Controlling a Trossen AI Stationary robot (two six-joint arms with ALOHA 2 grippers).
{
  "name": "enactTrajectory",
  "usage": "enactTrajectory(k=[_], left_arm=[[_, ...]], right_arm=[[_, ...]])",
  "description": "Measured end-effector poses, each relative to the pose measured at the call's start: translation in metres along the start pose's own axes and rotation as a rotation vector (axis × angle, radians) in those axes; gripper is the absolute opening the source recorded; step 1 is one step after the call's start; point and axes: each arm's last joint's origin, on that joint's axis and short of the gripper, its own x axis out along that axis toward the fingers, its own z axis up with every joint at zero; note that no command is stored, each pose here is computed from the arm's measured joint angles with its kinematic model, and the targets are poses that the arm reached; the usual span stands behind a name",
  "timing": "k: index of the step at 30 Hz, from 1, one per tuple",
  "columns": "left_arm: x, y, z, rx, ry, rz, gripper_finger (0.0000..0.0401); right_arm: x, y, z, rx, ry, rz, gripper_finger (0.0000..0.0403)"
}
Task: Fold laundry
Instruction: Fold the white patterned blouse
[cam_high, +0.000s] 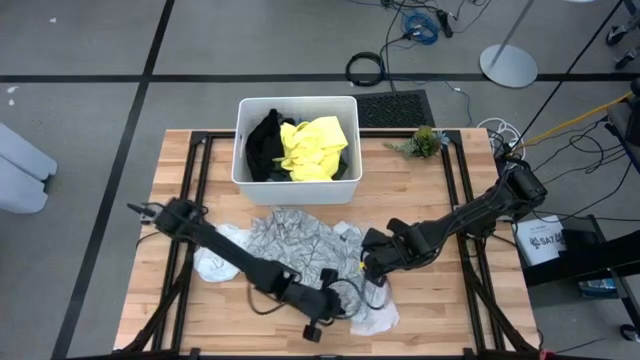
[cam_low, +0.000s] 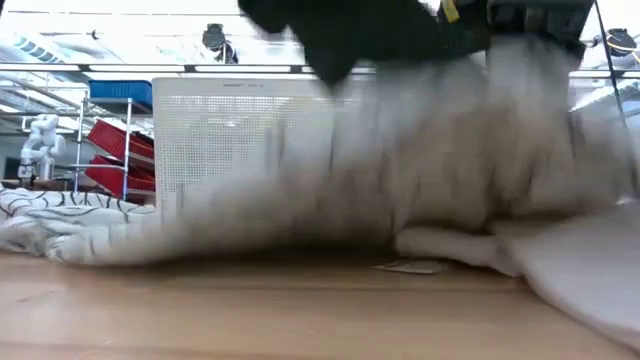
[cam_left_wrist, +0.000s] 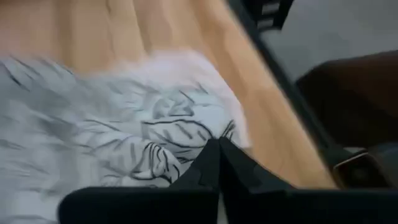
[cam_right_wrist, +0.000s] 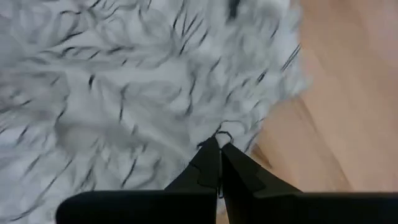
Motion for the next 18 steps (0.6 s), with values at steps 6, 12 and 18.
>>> enactTrajectory(k=[6,12,18], left_arm=[[-0.073,-0.022,0.041,0.106,-0.117,0.114,0.0001],[-0.163,-0.023,0.058,0.093,-0.125,0.31,0.0001],[-0.227,-0.008,0.039,-0.049,-0.012,0.522,0.0]], right_arm=[[-0.017,0.007,0.015,-0.011,-0.125,-0.011,0.0],[-0.043,0.018,0.038,-0.036,-0.308,0.004,0.0],[-0.046,0.027,0.064,-0.082,-0.456,0.095,0.0]])
